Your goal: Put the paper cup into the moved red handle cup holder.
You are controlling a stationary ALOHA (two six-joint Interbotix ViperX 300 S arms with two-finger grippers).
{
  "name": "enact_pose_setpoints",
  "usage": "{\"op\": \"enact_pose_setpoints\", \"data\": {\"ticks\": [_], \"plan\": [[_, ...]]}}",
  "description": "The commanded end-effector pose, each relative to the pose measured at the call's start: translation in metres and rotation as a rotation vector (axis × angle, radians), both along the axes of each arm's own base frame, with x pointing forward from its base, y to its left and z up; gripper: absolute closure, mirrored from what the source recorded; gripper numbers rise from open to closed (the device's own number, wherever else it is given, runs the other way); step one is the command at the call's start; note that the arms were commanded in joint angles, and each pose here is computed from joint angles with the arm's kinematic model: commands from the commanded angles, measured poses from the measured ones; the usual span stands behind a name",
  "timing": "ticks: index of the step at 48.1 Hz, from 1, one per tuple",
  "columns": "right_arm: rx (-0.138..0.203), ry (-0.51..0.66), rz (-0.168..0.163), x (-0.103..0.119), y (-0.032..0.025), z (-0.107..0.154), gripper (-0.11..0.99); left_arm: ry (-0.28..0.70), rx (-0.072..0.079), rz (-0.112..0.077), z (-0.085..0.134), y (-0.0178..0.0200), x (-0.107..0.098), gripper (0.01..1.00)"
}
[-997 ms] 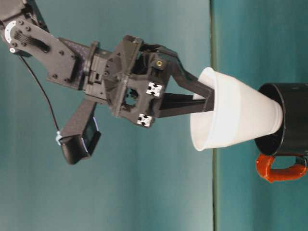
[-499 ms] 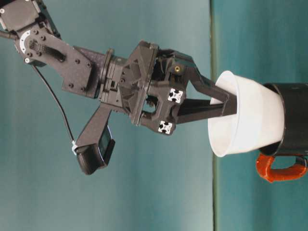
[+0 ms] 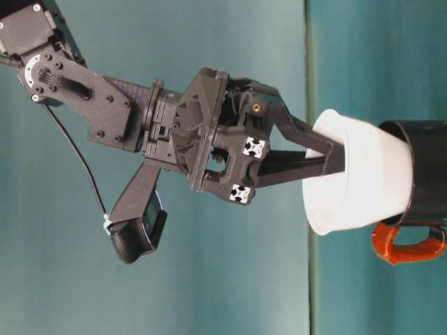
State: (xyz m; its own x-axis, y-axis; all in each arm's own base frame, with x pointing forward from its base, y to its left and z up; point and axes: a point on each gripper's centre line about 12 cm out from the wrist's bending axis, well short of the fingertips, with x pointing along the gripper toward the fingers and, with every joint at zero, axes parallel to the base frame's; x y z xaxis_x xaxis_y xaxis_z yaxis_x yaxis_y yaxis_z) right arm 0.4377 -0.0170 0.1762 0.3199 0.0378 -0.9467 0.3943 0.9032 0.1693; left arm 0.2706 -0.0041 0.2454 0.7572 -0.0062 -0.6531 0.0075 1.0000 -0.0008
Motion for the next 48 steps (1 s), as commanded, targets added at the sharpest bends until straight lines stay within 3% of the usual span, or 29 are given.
{"op": "enact_pose_setpoints", "data": {"ticks": [1,12,19,24,30,33,48], "plan": [[-0.001,-0.024,0.001,0.0019,0.0018,0.0099,0.97,-0.025,0.001,-0.001,0.0081,0.0,0.0029,0.151],[-0.001,-0.033,-0.002,0.0033,0.0017,0.0111,0.94,-0.023,0.0,-0.001,0.0076,-0.0004,0.0031,0.152],[-0.001,-0.035,-0.001,0.0036,0.0017,0.0116,0.83,-0.023,0.0,-0.001,0.0076,-0.0004,0.0031,0.151],[-0.001,-0.035,-0.001,0.0036,0.0017,0.0116,0.65,-0.023,0.0,0.0,0.0076,0.0,0.0031,0.151],[-0.001,-0.041,0.005,0.0052,0.0043,0.014,0.29,-0.025,0.0,-0.001,0.0081,-0.0004,0.0029,0.151],[-0.002,-0.043,0.007,0.0055,0.0043,0.0145,0.17,-0.023,0.0,0.0,0.0076,0.0,0.0031,0.151],[-0.01,-0.055,0.013,0.0069,0.0043,0.019,0.17,-0.023,0.0,0.0,0.0076,0.0,0.0031,0.151]]}}
